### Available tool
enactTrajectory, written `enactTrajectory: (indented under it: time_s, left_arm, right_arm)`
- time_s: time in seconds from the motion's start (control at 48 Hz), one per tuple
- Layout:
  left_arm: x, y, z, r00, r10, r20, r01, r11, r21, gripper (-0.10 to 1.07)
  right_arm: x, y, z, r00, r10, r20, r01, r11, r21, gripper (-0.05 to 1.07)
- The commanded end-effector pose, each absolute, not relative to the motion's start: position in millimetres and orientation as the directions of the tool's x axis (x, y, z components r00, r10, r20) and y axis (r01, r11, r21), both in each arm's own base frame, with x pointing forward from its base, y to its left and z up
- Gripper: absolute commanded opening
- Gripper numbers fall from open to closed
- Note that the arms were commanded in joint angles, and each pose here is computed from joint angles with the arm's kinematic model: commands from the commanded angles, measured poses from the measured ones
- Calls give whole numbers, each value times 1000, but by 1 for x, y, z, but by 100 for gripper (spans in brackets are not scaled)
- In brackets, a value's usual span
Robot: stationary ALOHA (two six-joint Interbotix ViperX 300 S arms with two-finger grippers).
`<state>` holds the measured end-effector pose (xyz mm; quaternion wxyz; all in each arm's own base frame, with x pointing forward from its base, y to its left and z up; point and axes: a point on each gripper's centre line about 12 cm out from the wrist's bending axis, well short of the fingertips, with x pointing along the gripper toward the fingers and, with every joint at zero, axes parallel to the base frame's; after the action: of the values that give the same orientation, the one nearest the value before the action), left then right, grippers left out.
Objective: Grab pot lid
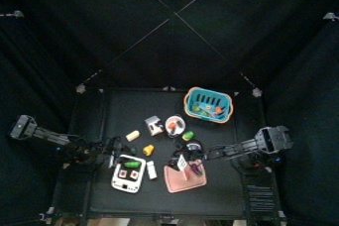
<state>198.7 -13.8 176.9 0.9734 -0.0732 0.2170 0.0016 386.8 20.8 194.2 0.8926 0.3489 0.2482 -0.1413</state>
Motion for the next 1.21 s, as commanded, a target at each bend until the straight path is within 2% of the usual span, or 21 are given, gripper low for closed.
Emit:
enactTrajectory:
  time_s: [0.0,0.167,0.417,0.583,0.771,0.854,1.021,1.188]
  left_arm:
    - [204,-12,185,916,-19,-402,-36,991,-129,79]
    - [202,-11,182,914,-16,-406,-40,991,-130,79]
    - [200,-10,180,915,-7,-404,-51,990,-134,79]
    - [201,-9,181,921,3,-389,-58,990,-130,79]
    - [201,-9,182,923,4,-385,-58,990,-129,79]
    - [201,-9,182,922,5,-386,-59,990,-129,79]
    - [201,-9,181,922,4,-386,-59,990,-129,79]
    - [201,-8,180,921,5,-389,-60,990,-129,79]
  right_arm:
    - [386,7,214,861,-113,-496,420,706,570,93]
    - [383,-10,211,851,-154,-502,457,688,564,93]
    - [350,-9,198,831,-113,-545,459,693,556,93]
    - [322,-23,210,847,-149,-511,465,674,574,93]
    - [315,-42,233,870,-188,-455,462,631,623,93]
    - [318,-45,236,876,-160,-454,450,610,652,93]
    - [328,-39,216,852,-45,-521,446,583,679,93]
    - [334,-38,214,849,-4,-528,434,574,694,93]
